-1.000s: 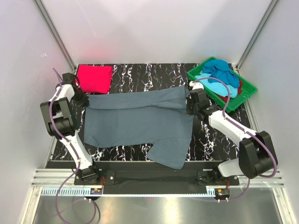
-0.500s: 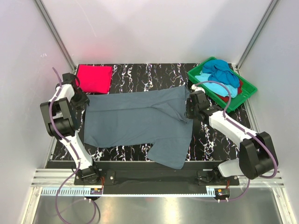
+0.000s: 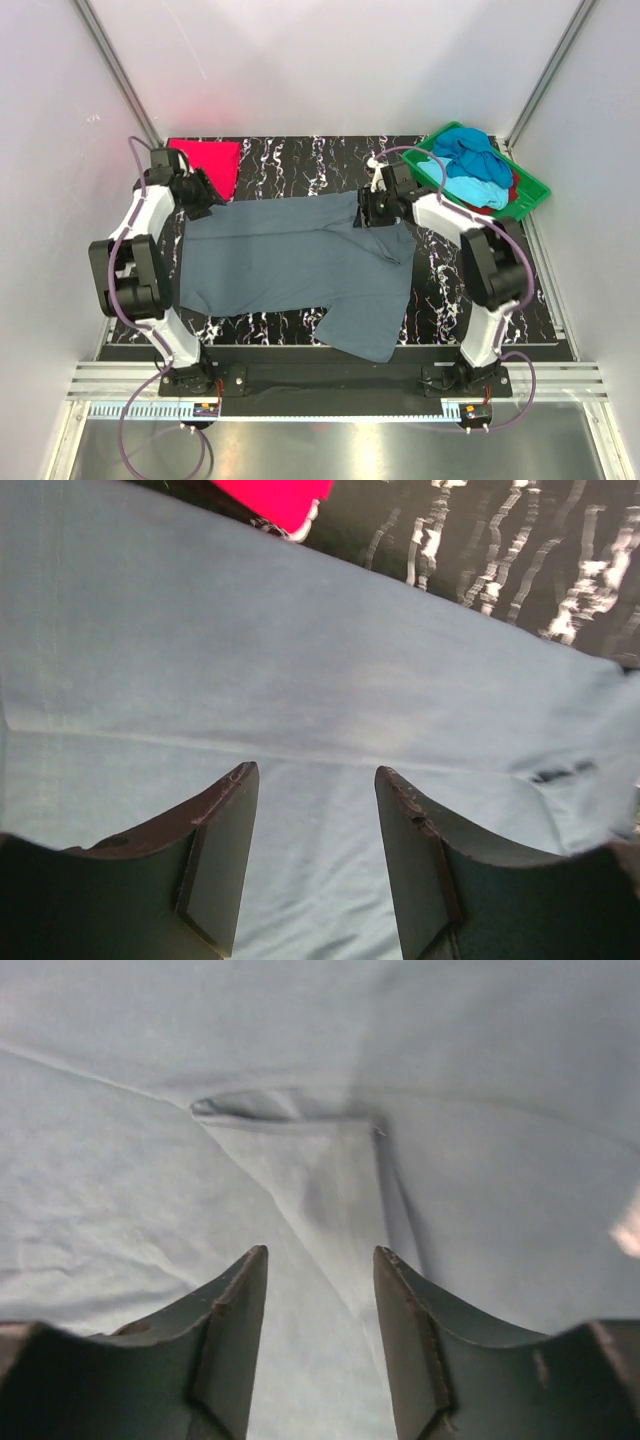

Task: Fold and stack the t-shirts
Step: Fold the tshirt

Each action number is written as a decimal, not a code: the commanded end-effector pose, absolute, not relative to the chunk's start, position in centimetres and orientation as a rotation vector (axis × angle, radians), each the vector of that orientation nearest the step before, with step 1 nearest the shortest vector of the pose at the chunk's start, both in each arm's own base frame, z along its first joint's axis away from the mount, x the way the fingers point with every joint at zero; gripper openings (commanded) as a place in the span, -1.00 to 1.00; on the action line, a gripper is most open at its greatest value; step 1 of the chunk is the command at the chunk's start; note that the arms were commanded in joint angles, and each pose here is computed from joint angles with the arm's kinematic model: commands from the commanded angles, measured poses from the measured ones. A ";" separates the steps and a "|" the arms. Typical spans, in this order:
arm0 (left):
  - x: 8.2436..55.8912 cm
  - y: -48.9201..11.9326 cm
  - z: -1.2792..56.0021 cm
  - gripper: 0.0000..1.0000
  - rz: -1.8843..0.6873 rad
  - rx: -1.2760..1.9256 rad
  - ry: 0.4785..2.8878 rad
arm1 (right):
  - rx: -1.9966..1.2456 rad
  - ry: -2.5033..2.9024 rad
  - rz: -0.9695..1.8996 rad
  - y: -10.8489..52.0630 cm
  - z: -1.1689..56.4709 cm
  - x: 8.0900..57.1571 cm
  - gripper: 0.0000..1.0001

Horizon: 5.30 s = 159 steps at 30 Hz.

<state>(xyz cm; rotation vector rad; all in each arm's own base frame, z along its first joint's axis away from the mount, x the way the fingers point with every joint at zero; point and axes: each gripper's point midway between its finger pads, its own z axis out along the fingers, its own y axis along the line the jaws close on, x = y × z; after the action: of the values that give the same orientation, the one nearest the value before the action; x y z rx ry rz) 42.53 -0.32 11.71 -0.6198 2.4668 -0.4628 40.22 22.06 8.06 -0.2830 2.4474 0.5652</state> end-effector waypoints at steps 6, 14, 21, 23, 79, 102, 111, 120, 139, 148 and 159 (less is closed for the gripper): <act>42.6 0.3 15.7 0.11 -0.536 -0.648 2.283 | -0.510 2.405 0.705 24.5 7.3 42.8 0.21; 43.0 0.3 15.2 0.09 -0.569 -0.662 2.282 | -0.569 2.451 0.725 25.0 5.4 42.9 0.29; 43.4 0.4 15.2 0.06 -0.601 -0.679 2.272 | -0.558 2.476 0.701 24.7 4.5 42.8 0.29; 43.5 0.5 15.4 0.05 -0.600 -0.677 2.266 | -0.567 2.474 0.703 25.1 4.5 42.6 0.28; 40.1 -10.8 16.8 -0.01 -0.830 -0.378 2.324 | -0.239 2.424 0.565 25.5 12.7 32.6 -0.07; 34.3 -30.6 6.9 -0.01 -0.951 0.008 2.479 | 0.494 2.631 0.227 12.4 4.6 31.9 -0.27; 35.1 -31.4 4.4 -0.03 -0.907 0.045 2.504 | 0.498 2.618 0.227 12.6 3.0 32.8 -0.25; 34.6 -32.0 4.0 -0.60 -0.928 0.050 2.528 | 0.509 2.606 0.185 12.0 1.6 32.8 -0.43; 34.6 -31.9 8.2 -1.00 -0.938 -0.010 2.523 | 0.515 2.513 0.292 12.7 5.7 33.0 -0.59; 34.4 -32.4 7.7 -1.00 -0.960 -0.011 2.547 | 0.489 2.543 0.292 12.9 4.9 33.0 -0.79; 34.1 -32.1 7.6 -1.00 -0.941 0.002 2.570 | 0.529 2.573 0.294 13.1 3.8 32.3 -0.41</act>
<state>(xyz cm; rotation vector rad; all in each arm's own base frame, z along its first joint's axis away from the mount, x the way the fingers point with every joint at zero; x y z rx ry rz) 33.49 -31.32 5.10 -0.0297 2.6171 -0.9118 32.33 12.70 4.10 0.5153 2.5731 0.2752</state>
